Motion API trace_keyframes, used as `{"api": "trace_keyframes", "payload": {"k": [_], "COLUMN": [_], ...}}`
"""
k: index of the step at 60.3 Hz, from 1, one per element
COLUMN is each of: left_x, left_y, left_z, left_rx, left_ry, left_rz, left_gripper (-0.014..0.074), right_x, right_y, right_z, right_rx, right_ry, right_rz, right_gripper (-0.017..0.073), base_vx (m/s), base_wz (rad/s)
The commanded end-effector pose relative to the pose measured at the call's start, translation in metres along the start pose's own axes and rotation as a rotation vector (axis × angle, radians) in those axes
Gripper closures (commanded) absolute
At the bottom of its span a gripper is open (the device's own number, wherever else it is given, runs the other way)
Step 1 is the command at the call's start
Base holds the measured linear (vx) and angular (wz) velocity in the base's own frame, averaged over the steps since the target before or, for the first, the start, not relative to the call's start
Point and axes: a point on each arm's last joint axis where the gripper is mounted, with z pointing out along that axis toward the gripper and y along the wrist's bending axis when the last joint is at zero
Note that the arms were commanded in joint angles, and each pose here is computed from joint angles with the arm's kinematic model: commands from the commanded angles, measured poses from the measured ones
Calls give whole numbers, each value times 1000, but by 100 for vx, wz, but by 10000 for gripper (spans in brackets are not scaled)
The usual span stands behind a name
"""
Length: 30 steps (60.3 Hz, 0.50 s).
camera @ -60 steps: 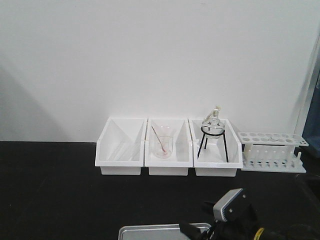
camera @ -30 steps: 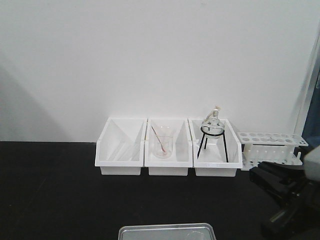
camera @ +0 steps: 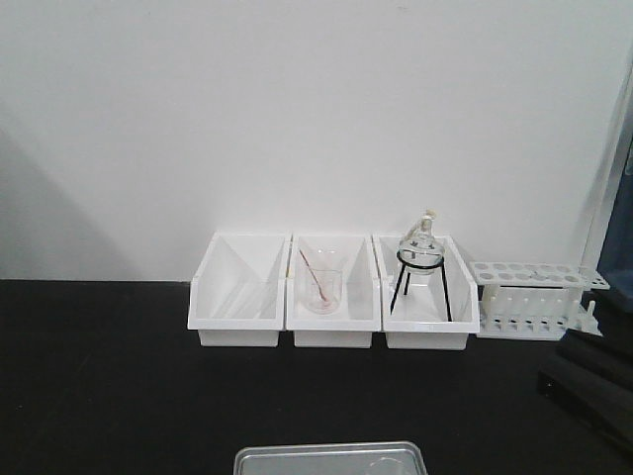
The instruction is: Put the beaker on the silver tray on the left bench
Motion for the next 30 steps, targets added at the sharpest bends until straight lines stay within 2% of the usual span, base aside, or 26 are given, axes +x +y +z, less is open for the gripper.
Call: {"api": "trace_keyframes", "payload": {"k": [1,2,4,7,10,12,14,15,16,20,22,28,29,30], "left_x": [-1,-1,-1,-1,-1,-1,-1,-1,-1,-1,-1,-1,-1,-1], "left_y": [-1,-1,-1,-1,-1,-1,-1,-1,-1,-1,-1,-1,-1,-1], "left_z": [2,2,2,2,2,2,2,2,2,2,2,2,2,2], "left_rx": [7,7,7,7,7,7,7,7,7,7,7,7,7,7], "left_ry": [-63,-63,-63,-63,-63,-63,-63,-63,-63,-63,-63,-63,-63,-63], "left_rz": [-2,-2,-2,-2,-2,-2,-2,-2,-2,-2,-2,-2,-2,-2], "left_gripper": [592,592,592,592,592,592,592,592,592,592,592,592,592,592], "right_x": [-14,-14,-13,-10,-4,0,5,7,10,18,23,33,34,35], "right_y": [-6,-8,-17,-27,-40,-46,-52,-54,-56,-59,-58,-45,-42,-39], "right_z": [-4,-4,-3,-1,-1,0,0,0,0,-1,-1,-3,-4,-5], "right_rx": [62,81,160,257,385,453,515,537,567,628,634,551,526,496], "right_ry": [-79,-83,-96,-102,-99,-90,-73,-60,-49,35,104,304,327,368], "right_rz": [106,132,229,336,448,505,547,546,578,553,516,392,400,353], "right_gripper": [573,573,573,573,573,573,573,573,573,573,573,573,573,573], "base_vx": [0,0,0,0,0,0,0,0,0,0,0,0,0,0], "base_wz": [0,0,0,0,0,0,0,0,0,0,0,0,0,0]}}
